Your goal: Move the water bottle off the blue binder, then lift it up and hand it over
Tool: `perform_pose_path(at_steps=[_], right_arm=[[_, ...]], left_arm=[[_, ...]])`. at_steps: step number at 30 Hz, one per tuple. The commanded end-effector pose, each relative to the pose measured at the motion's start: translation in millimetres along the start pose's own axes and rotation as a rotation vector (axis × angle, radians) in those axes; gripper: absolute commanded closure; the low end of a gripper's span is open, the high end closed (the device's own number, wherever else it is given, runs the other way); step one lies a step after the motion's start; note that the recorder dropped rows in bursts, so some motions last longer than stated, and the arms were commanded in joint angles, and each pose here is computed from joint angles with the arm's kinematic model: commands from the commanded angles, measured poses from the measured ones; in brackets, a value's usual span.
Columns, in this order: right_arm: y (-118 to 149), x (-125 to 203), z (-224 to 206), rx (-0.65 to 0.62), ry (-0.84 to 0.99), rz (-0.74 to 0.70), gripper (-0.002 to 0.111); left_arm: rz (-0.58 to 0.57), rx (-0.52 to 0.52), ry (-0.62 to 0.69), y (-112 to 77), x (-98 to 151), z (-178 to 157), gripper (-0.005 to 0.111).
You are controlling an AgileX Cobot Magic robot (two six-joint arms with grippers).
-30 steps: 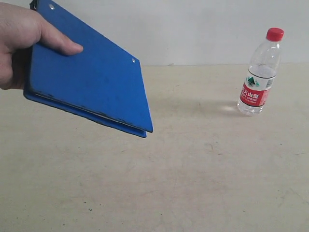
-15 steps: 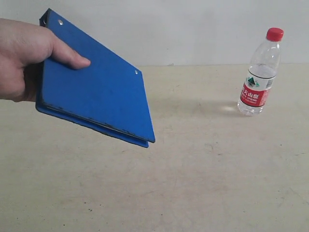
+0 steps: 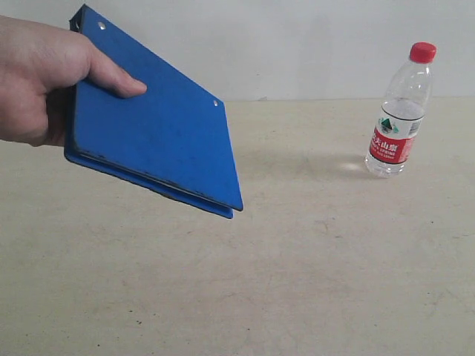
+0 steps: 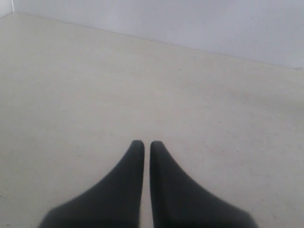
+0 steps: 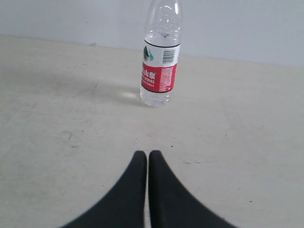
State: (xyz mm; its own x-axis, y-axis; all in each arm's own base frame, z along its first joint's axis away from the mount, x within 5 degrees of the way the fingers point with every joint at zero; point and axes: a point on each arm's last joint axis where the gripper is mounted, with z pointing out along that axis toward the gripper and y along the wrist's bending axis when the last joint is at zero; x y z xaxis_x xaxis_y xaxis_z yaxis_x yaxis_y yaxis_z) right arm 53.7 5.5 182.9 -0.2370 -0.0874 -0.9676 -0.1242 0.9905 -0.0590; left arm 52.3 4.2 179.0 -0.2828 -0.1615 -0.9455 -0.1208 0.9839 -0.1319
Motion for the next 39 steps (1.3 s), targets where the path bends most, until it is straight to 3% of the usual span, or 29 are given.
perform_pose_path(at_steps=[1,39], right_arm=[[-0.1,-1.1,-0.3,0.001,-0.013,0.001,0.108],[-0.1,-1.1,-0.3,0.001,-0.013,0.003,0.108]], left_arm=[[0.124,0.03,-0.031,-2.5,-1.9,0.0,0.102],[0.117,0.036,-0.035,-3.1,-2.3,0.0,0.102]])
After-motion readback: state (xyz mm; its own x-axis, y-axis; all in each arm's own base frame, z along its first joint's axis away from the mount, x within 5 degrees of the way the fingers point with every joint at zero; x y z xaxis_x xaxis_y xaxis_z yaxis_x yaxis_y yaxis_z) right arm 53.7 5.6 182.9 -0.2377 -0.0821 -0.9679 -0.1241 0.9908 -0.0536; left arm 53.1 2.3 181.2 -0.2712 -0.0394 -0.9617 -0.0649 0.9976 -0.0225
